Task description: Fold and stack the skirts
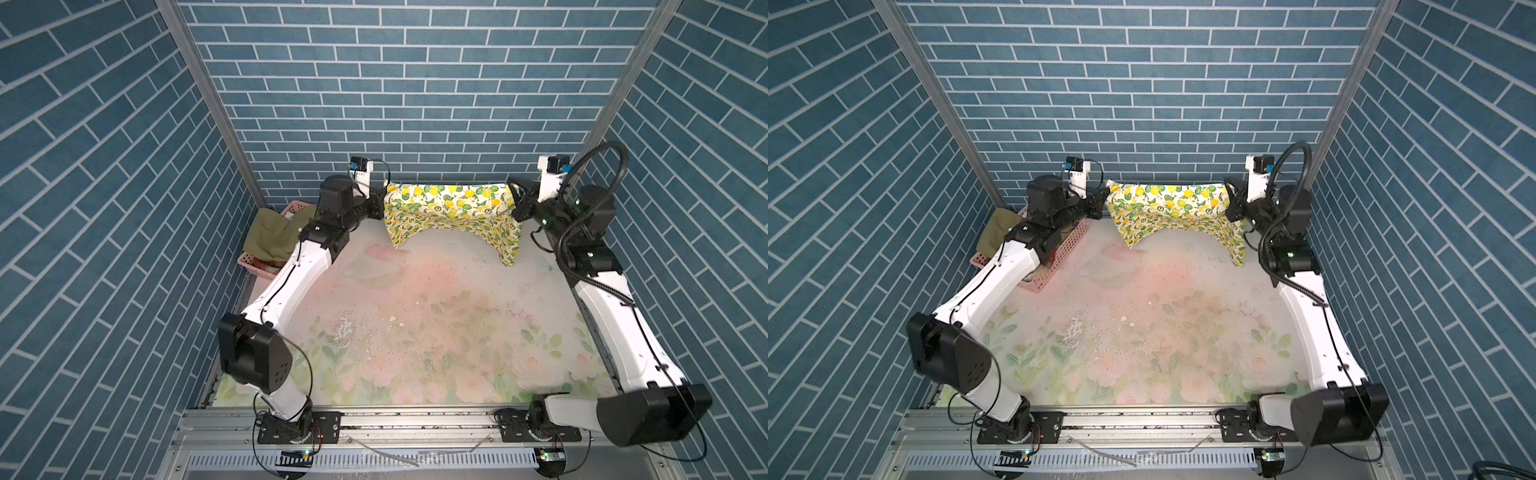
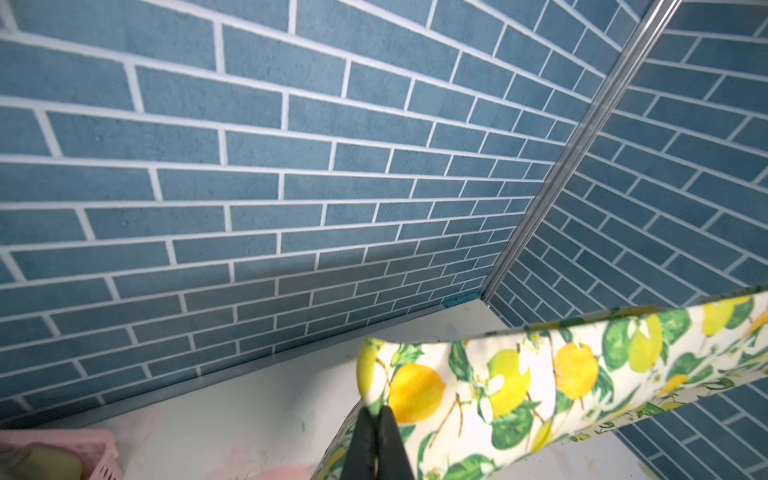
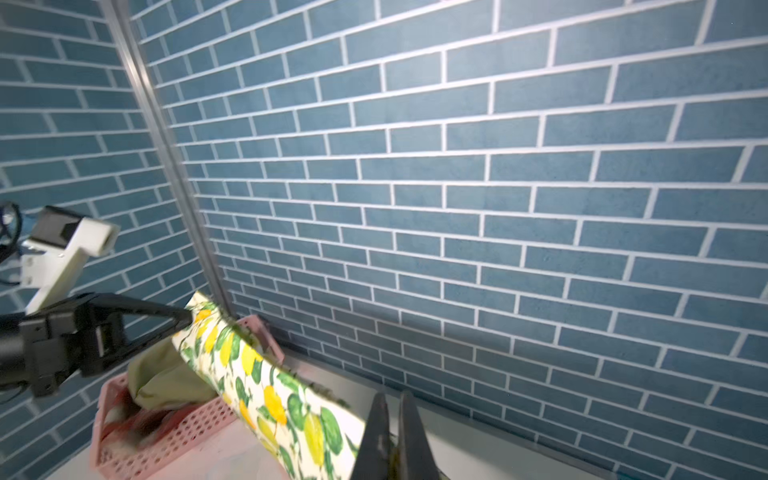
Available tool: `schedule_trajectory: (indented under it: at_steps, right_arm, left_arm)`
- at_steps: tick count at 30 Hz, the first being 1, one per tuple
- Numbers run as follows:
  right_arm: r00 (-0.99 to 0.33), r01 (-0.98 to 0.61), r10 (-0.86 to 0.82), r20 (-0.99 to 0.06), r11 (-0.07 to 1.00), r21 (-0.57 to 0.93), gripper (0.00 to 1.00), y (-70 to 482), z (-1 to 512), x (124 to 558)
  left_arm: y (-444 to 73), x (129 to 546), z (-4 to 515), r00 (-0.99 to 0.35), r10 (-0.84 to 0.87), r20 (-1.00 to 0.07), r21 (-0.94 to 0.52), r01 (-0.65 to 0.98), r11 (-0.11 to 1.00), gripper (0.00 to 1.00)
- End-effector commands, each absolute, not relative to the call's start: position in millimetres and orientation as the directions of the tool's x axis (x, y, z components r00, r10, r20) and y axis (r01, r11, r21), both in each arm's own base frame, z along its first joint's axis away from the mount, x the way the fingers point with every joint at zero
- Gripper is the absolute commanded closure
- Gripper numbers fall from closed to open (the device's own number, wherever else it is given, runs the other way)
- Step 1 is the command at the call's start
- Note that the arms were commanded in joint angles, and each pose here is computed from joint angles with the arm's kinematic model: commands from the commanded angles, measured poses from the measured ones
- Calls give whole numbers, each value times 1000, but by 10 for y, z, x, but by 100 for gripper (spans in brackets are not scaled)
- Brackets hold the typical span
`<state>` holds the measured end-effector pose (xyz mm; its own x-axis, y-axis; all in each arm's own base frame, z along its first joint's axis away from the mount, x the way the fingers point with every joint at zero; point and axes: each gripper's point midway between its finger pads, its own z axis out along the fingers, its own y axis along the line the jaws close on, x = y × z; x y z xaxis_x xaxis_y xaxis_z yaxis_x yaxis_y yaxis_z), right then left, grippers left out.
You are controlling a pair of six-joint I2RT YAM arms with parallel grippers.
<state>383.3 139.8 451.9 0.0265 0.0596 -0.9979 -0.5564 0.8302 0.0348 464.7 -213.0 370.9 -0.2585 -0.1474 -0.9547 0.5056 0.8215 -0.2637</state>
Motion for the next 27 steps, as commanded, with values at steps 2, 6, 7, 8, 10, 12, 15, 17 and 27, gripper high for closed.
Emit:
schedule_trajectory:
  at_steps: [2, 6, 7, 8, 10, 12, 15, 17, 27]
  right_arm:
    - [-27, -638, -39, -999, 770, -13, 63, 1670, 3544, 3383]
    - [-71, -666, -26, -997, 745, 28, 24, 1742, 3044, 2802]
    - [-78, -659, -15, -997, 751, 40, 21, 1702, 3000, 2703]
    - [-86, -655, -4, -996, 754, 54, 20, 1671, 2982, 2632]
    - [-116, -614, 32, -993, 784, 97, 20, 1566, 2945, 2571]
    - [-164, -548, 58, -985, 825, 140, 20, 1458, 2862, 2616]
    - [-280, -411, 121, -952, 881, 233, 22, 1309, 2647, 2783]
    - [-381, -247, 194, -904, 921, 302, 23, 1150, 2456, 2944]
    - [-698, 248, 431, -572, 895, 372, 32, 863, 1377, 3156]
  left_arm:
    - [-2039, 4352, 2895, -193, -214, -958, -285, 514, 809, 44]
    - [-1799, 3898, 2449, -132, -300, -945, -326, 473, 819, 21]
    - [-1761, 3808, 2402, -127, -304, -944, -328, 460, 825, 21]
    - [-1735, 3749, 2368, -127, -302, -945, -326, 443, 835, 21]
    - [-1709, 3662, 2326, -137, -289, -948, -320, 413, 853, 21]
    - [-1689, 3636, 2313, -150, -283, -947, -320, 400, 859, 21]
    - [-1682, 3656, 2279, -196, -268, -943, -324, 374, 869, 22]
    - [-1704, 3674, 2241, -236, -243, -941, -317, 363, 876, 22]
    - [-1545, 3704, 1500, -608, -114, -785, -239, 129, 962, 21]
